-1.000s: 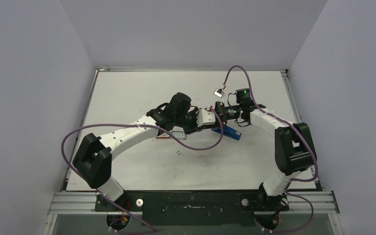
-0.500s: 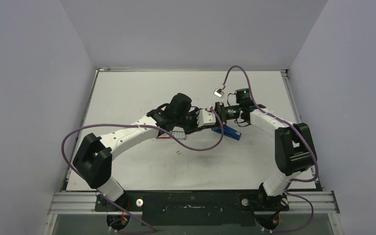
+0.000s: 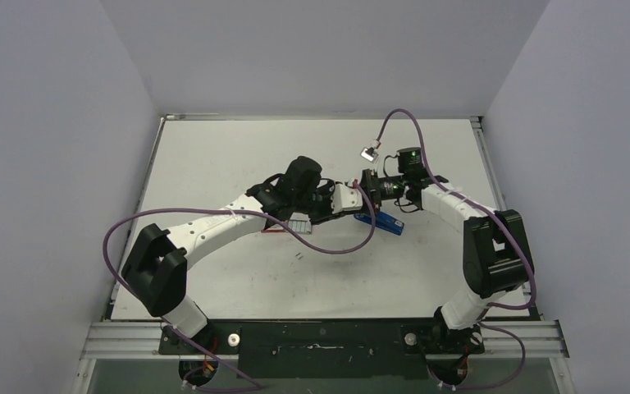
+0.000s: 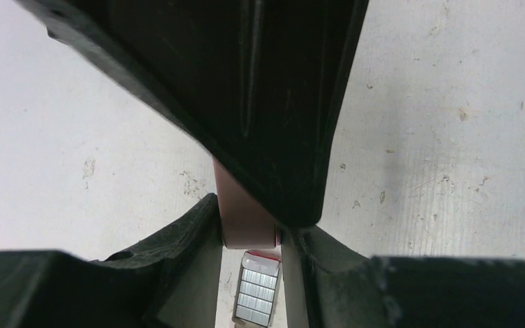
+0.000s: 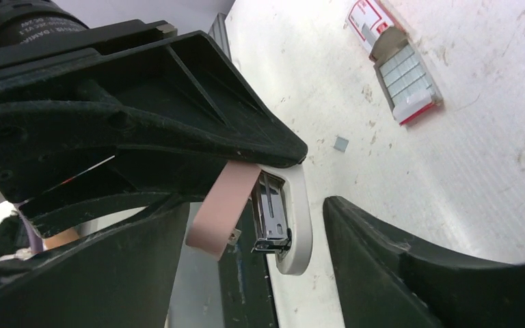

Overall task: Load the staples into the stapler
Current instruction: Close the stapler at the center of the board.

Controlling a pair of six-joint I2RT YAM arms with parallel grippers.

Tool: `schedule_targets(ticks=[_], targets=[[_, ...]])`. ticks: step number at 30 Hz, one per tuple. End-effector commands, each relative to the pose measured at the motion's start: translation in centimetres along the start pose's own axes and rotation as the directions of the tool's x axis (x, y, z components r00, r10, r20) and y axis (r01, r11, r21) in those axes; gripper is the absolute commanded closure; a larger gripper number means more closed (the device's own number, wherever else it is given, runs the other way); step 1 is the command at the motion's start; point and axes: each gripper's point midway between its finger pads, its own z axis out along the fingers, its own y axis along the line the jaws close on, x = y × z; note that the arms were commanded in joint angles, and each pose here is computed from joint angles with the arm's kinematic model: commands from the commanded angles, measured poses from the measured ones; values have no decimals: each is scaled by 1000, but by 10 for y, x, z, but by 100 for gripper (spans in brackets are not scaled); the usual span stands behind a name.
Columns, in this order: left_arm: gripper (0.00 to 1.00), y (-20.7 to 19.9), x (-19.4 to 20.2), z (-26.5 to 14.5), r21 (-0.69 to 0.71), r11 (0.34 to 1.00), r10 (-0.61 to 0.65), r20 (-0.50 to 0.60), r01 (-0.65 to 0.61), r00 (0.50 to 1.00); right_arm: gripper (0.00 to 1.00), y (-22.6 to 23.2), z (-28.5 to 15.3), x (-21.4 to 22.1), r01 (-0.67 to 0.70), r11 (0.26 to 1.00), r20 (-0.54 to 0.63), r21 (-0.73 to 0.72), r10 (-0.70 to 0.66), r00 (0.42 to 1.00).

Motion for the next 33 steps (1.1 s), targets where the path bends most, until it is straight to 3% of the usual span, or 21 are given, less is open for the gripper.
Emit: schedule_targets(ticks=[1, 3, 6, 10, 33], targets=[[100, 1, -8, -4, 12, 1000, 28, 17, -28, 999, 16, 24, 2, -12, 112, 993, 9, -47, -112, 994], [100, 2, -8, -5, 9, 999, 41, 15, -41, 999, 6, 25, 5, -9, 120, 991, -9, -52, -121, 993], [100, 4, -9, -7, 2, 999, 53, 10, -53, 999, 0, 25, 9, -4, 110, 992, -35, -58, -112, 993], [98, 8, -8, -9, -19, 998, 66, 2, -65, 998, 6, 26, 15, 1, 101, 992, -56, -80, -105, 993], [79, 16, -1, -4, -134, 975, 170, -76, -179, 982, 4, 26, 21, -1, 37, 992, -65, -118, -45, 997]])
